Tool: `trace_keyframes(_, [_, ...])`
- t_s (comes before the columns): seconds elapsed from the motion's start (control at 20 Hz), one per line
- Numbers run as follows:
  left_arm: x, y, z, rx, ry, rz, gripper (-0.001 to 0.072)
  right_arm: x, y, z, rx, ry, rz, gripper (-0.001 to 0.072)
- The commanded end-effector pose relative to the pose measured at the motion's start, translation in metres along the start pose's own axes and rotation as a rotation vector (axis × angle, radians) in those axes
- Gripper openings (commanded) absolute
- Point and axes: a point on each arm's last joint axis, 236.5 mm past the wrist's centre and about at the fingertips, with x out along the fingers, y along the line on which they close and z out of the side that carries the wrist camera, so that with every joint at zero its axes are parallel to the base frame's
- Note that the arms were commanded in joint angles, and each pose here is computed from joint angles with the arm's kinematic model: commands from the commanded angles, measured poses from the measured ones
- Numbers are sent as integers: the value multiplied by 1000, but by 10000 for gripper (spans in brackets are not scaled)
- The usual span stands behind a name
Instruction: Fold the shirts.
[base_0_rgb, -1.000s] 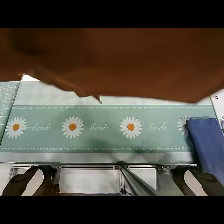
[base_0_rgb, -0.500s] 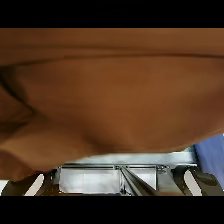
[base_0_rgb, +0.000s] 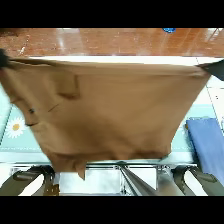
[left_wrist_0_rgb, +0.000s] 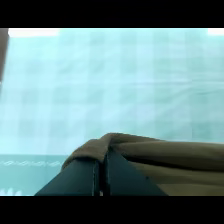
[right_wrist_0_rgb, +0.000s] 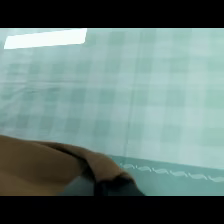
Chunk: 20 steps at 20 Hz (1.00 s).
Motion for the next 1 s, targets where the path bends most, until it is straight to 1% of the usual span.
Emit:
trace_keyframes(0.0, [122, -11, -13, -130, 131, 19, 19, 89, -35, 5, 82, 67, 89, 22])
trace_keyframes(0.05, [149, -12, -22, -191, 184, 24, 19, 114, -48, 3, 121, 100, 97, 22])
trace_keyframes(0.2, [219, -28, -44, -268, 319, -30, 19, 176, -88, 16, 189, 111, 87, 22])
trace_keyframes(0.3, [254, -34, -46, -301, 348, -53, 19, 208, -108, 27, 223, 121, 87, 23])
trace_keyframes(0.45, [286, -46, -43, -366, 372, -108, 19, 240, -126, 38, 299, 139, 91, 23])
trace_keyframes(0.55, [290, -61, -36, -407, 375, -186, 19, 249, -128, 39, 311, 161, 104, 23])
trace_keyframes(0.65, [280, -71, -33, -365, 392, -262, 19, 246, -124, 29, 293, 211, 125, 23])
trace_keyframes(0.75, [264, -62, -43, -247, 458, -295, 19, 226, -121, 3, 219, 333, 172, 23])
trace_keyframes(0.85, [252, -52, -75, -218, 595, -302, 19, 208, -123, -33, 218, 485, 194, 23])
trace_keyframes(0.95, [246, -54, -114, -169, 736, -328, 19, 207, -131, -70, 233, 598, 167, 23])
